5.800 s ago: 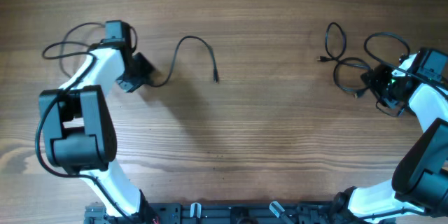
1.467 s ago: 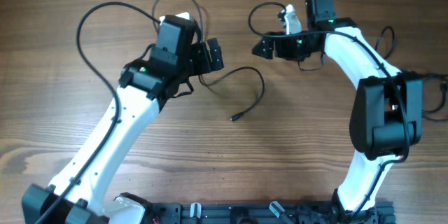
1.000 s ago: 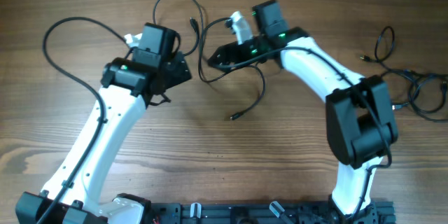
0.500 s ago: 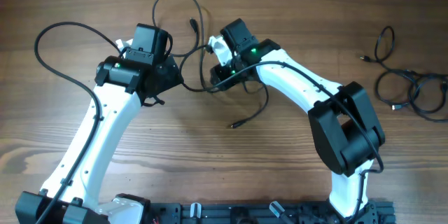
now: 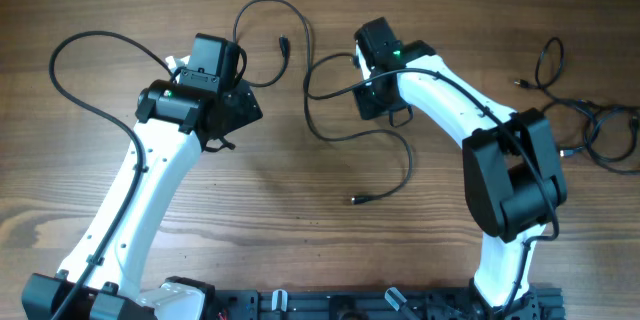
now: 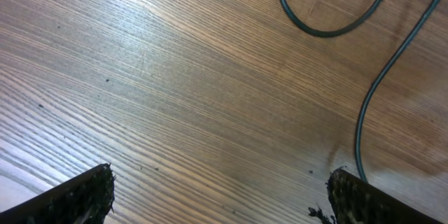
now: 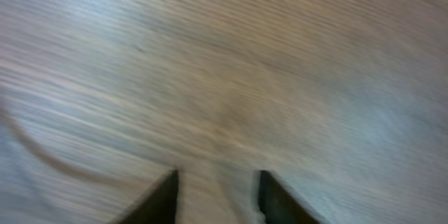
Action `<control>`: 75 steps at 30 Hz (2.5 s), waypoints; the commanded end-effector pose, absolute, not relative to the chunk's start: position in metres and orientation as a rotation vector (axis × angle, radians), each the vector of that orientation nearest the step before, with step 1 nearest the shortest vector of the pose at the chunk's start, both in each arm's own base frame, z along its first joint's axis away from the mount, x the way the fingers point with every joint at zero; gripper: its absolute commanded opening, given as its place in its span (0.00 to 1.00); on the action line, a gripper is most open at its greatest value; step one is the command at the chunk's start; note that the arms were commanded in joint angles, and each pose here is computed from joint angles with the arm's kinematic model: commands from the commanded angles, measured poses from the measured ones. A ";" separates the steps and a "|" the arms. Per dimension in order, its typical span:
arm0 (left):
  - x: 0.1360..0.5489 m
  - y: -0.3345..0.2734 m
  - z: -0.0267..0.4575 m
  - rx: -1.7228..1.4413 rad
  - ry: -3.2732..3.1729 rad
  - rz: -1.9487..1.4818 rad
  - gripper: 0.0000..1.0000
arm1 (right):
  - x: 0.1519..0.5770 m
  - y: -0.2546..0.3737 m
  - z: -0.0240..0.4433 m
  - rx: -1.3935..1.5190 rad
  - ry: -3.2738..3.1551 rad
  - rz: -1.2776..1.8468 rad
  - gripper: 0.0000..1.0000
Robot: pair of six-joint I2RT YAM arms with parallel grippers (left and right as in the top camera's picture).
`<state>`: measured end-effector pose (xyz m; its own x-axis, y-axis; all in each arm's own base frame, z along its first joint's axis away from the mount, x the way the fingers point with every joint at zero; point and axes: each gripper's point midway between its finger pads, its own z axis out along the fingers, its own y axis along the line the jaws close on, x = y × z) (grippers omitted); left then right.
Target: Untangle cables
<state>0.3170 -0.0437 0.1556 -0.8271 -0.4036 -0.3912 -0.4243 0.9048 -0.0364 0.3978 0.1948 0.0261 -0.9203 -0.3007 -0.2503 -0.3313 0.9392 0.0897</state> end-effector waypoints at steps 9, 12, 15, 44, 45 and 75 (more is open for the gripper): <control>0.320 -0.041 0.157 -0.635 2.655 0.087 1.00 | 0.443 0.306 0.044 -0.429 2.507 0.436 0.58; 0.320 -0.041 0.157 -0.634 2.655 0.087 1.00 | 0.437 0.319 0.018 -0.432 2.525 0.406 0.57; 0.320 -0.041 0.157 -0.635 2.655 0.087 1.00 | 0.433 0.327 -0.007 -0.455 2.538 0.365 0.50; 0.320 -0.041 0.157 -0.635 2.655 0.087 1.00 | 0.383 -0.080 0.067 0.770 2.849 -0.423 0.04; 0.320 -0.041 0.157 -0.635 2.655 0.087 1.00 | 0.382 -0.084 0.066 0.793 2.860 -0.373 0.04; 0.320 -0.041 0.157 -0.635 2.655 0.087 1.00 | 0.435 0.042 0.073 0.114 2.823 0.394 1.00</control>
